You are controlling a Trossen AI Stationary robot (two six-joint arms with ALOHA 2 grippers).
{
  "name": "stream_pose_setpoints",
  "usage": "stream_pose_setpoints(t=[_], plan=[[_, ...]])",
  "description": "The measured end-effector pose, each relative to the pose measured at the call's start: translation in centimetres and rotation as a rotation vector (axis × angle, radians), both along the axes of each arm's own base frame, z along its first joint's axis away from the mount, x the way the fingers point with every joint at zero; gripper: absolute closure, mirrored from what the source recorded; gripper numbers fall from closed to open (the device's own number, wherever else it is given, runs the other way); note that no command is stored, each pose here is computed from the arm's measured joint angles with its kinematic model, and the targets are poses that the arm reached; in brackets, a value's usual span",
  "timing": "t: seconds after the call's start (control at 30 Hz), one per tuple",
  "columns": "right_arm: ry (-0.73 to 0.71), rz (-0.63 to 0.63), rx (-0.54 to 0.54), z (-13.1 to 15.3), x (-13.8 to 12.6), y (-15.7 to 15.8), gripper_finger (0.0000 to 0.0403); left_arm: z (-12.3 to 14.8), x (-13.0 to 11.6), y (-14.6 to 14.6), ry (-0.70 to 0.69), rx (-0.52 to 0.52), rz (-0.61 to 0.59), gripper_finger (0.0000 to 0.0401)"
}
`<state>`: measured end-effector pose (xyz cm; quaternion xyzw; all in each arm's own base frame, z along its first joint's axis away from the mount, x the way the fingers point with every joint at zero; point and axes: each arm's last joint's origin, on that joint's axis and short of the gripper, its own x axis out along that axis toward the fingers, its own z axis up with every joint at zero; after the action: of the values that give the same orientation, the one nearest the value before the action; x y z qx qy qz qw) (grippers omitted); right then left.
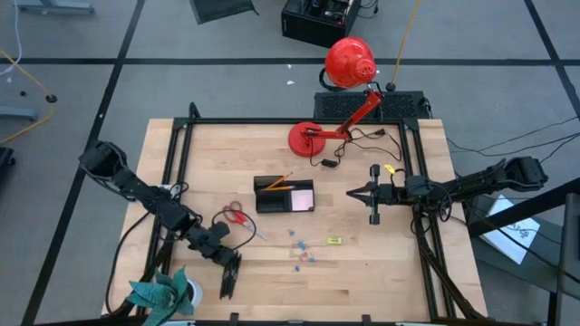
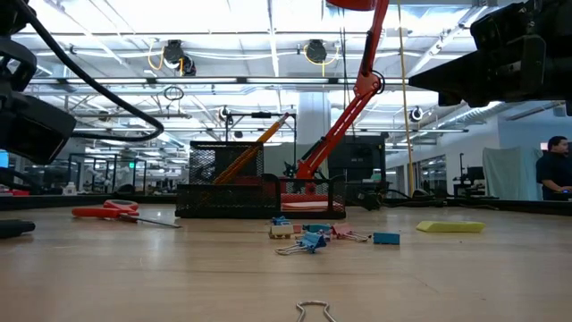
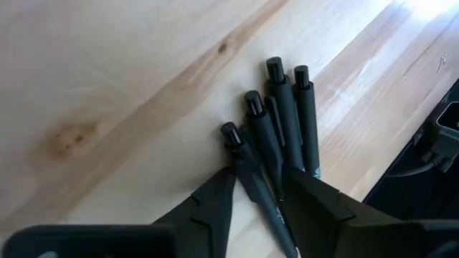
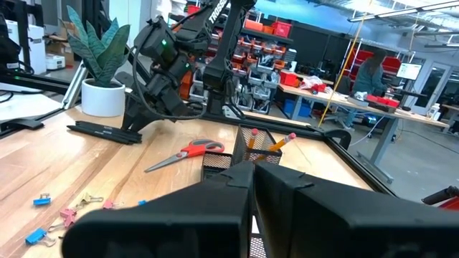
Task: Pick and place office supplies into organizer
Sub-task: Put the black pen into the mesh desk organizer
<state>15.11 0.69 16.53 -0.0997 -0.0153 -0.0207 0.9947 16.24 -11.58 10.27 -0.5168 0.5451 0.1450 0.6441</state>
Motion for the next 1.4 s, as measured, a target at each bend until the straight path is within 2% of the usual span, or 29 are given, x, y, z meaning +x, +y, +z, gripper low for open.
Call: stream_pose_setpoints(t=[0.23, 0.3, 0.6, 0.8, 1.1, 1.2, 1.3, 1.4], plan=[[-0.003, 0.0, 0.0, 0.0, 0.0, 0.0, 0.0394, 0.0, 0.0, 0.1, -0.033, 0.041, -0.023, 0.0373], [-0.006, 0.0, 0.004, 0.1, 0.0, 0.0, 0.0394, 0.0, 0.2, 0.0, -0.065, 0.056, -0.036, 0.039], [-0.014, 0.001, 0.009, 0.1, 0.0, 0.0, 0.0394, 0.0, 0.4, 0.0, -0.148, 0.094, -0.108, 0.0396], [-0.021, 0.001, 0.013, 0.2, 0.0, 0.0, 0.0394, 0.7, 0.8, -0.2, -0.293, 0.143, -0.208, 0.0391], [-0.025, 0.002, 0.033, 0.2, 0.0, 0.0, 0.0394, 2.0, 0.4, 0.5, -0.354, 0.234, -0.22, 0.0393], [-0.028, 0.002, 0.033, 0.3, 0.0, 0.0, 0.0394, 2.8, 0.4, 0.6, -0.419, 0.253, -0.236, 0.0393], [-0.029, 0.002, 0.033, 0.3, 0.0, 0.0, 0.0394, 4.0, 0.5, 0.7, -0.504, 0.306, -0.255, 0.0393], [-0.029, 0.002, 0.033, 0.3, 0.0, 0.0, 0.0394, 6.0, 0.9, 0.9, -0.624, 0.41, -0.283, 0.0393]])
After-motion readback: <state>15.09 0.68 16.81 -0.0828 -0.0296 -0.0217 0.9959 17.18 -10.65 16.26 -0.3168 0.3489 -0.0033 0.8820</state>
